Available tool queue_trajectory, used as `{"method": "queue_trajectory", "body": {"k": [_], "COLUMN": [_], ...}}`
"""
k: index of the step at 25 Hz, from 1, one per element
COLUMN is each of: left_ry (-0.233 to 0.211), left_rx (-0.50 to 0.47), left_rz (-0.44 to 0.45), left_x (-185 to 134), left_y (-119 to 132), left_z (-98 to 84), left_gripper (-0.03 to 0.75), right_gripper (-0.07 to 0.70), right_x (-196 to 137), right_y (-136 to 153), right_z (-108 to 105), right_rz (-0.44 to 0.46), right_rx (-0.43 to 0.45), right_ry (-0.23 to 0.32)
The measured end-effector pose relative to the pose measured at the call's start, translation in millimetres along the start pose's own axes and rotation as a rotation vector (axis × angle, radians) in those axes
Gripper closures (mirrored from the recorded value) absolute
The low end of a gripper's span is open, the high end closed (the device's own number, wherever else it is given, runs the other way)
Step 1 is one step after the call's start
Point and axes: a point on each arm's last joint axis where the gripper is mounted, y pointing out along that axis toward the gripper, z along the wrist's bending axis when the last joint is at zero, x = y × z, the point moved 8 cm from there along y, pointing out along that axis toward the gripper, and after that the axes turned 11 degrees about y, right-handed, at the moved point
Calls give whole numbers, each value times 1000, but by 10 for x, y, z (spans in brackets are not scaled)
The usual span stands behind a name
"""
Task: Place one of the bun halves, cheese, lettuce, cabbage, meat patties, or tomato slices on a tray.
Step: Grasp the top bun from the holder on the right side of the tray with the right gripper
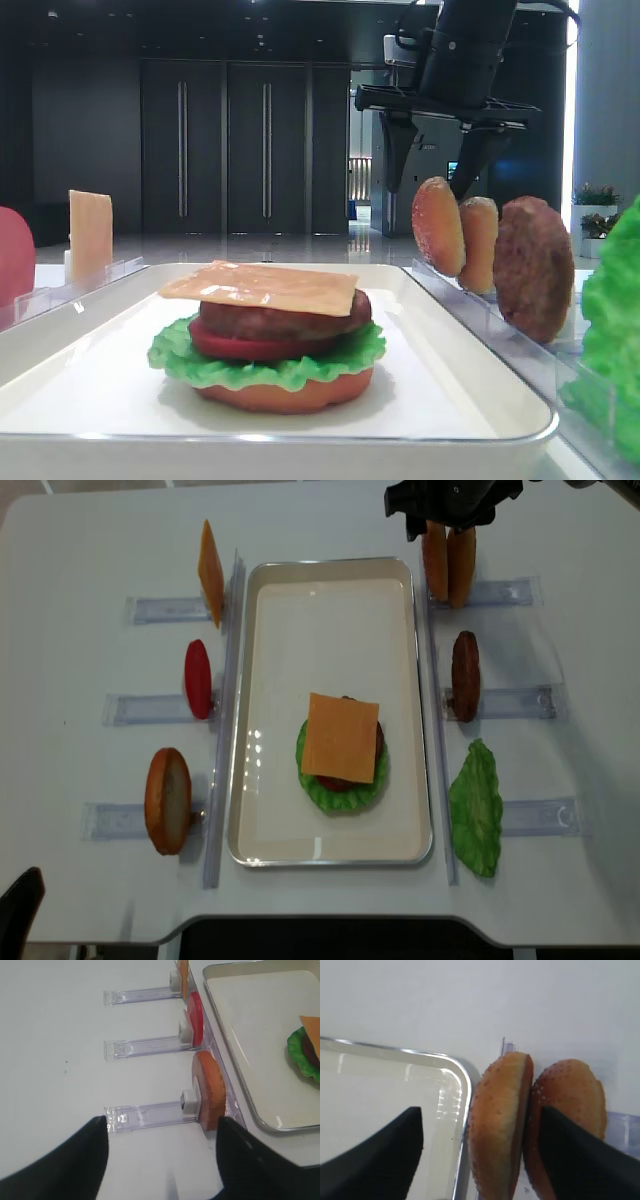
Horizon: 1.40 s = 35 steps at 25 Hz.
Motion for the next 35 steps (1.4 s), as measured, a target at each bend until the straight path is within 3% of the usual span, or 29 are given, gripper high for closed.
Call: {"method": "queue_trajectory", "body": {"k": [20, 28, 35], "left_ry": [0, 0, 0], "left_rx": [0, 0, 0], "left_rz": [0, 0, 0], "left_x": [0, 0, 0], "left_y": [0, 0, 0], "left_z": [0, 0, 0], "left_gripper": [200, 200, 200], "right_gripper": [212, 274, 284], "right_x": [3, 3, -65], "right_y": [3, 9, 159], "right_z": [21, 15, -29], "right_rz": [-2, -2, 33], "right_rx": [12, 9, -14], "right_ry": [9, 7, 0]}}
